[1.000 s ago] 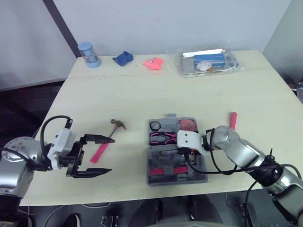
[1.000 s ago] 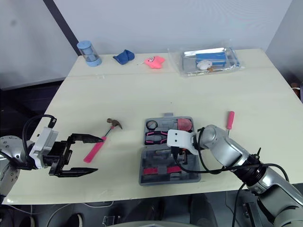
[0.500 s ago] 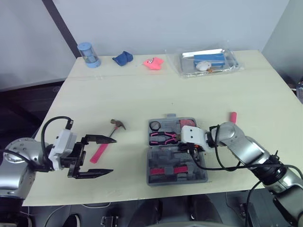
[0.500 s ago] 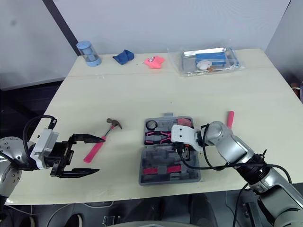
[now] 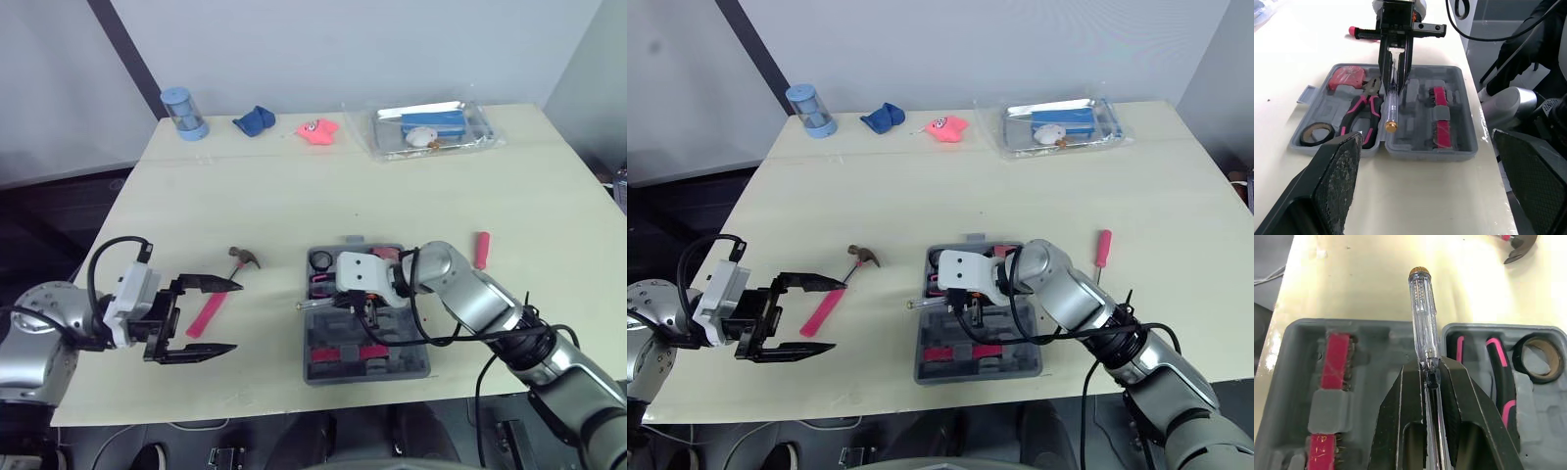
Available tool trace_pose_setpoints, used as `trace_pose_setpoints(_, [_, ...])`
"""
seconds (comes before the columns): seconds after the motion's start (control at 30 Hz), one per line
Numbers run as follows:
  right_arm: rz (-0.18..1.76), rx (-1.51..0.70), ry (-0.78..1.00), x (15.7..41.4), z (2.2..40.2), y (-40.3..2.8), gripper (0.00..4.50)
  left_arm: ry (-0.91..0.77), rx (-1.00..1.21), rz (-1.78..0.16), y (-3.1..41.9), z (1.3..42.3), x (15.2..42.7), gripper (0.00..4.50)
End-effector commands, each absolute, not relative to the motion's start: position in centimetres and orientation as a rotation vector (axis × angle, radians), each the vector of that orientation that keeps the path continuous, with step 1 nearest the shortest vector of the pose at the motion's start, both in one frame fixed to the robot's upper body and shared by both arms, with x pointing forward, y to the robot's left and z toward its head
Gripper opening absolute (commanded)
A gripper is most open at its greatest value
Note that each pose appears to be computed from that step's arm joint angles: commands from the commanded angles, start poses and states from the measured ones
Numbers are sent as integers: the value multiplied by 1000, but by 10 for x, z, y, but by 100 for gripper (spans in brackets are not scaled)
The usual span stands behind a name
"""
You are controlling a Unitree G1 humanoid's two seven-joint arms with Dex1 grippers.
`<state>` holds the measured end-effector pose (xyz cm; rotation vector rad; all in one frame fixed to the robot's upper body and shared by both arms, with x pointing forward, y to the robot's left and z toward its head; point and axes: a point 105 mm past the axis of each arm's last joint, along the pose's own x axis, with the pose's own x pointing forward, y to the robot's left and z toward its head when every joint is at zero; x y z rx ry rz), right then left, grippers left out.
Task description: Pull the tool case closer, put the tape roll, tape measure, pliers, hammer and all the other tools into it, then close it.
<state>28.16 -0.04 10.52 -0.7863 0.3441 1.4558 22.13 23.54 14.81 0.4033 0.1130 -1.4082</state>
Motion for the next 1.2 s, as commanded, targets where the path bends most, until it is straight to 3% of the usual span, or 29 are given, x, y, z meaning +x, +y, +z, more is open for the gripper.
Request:
trace_pose_setpoints(0.03, [1446,-805,356,282,106,-6,3,107,423,-1452,236,150,218,450])
trace_pose_setpoints(1.17, [1394,-872,442,283,69,-1,3,130,447,-1448,242,145,221,450])
trace_pose_setpoints(1.2, [1394,-872,441,283,69,-1,47,129,446,-1447,242,145,221,450])
